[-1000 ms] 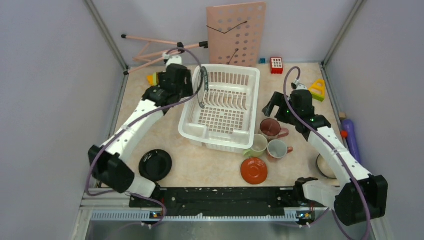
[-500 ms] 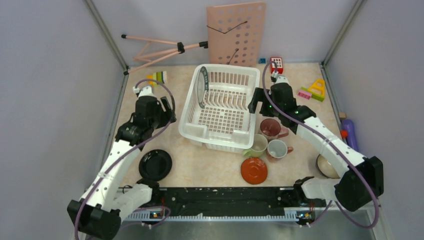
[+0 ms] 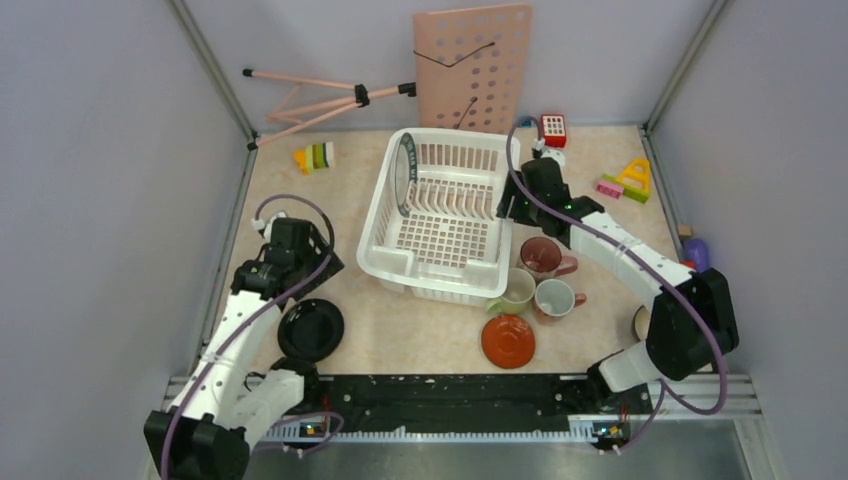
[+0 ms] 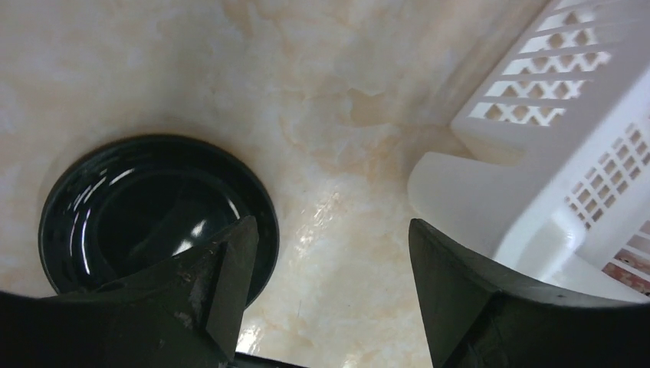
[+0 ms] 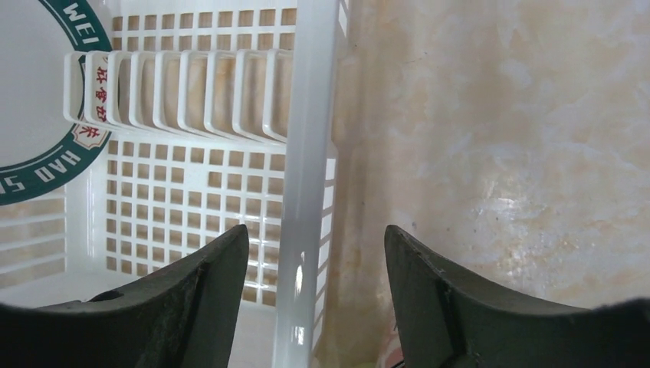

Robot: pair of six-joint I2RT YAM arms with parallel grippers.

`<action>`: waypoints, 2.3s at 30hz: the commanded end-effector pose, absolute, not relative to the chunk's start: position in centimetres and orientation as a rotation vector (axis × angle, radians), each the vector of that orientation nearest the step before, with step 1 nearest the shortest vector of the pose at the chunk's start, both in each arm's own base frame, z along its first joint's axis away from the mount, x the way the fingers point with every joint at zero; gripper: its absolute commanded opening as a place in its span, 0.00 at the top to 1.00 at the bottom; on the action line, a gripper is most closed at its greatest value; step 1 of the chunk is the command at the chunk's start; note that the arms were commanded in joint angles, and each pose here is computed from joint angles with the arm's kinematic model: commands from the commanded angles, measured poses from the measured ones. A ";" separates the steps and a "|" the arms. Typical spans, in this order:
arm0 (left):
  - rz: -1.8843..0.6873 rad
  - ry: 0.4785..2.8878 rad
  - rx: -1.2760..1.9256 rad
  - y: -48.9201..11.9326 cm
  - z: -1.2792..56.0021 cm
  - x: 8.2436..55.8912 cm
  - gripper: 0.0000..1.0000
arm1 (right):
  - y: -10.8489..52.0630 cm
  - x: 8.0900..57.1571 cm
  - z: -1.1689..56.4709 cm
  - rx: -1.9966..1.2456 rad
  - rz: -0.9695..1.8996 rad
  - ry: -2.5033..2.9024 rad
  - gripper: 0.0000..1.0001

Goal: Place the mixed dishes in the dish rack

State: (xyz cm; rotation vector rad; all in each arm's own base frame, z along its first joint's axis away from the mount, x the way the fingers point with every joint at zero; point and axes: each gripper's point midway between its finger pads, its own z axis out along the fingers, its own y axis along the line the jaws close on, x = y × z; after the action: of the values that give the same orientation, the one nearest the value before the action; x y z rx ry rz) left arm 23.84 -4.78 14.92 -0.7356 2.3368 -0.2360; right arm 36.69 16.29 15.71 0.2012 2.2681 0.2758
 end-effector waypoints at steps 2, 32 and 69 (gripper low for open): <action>-0.125 2.465 -1.015 -4.1 10.3 20.6 0.20 | 19.0 39.9 17.9 0.286 0.406 2.175 0.41; 0.054 2.565 -1.383 -4.3 0.0 18.6 0.82 | 16.0 42.0 20.9 0.418 0.374 2.019 0.29; -0.067 2.620 -1.137 -3.9 6.5 17.4 0.20 | 28.5 26.7 27.3 -0.163 0.742 2.047 0.18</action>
State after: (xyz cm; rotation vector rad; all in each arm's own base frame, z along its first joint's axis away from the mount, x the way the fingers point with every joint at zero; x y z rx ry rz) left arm 20.29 -2.99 6.81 -1.0749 2.5445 -0.0226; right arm 26.25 29.70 25.58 -0.2339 2.1086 0.7570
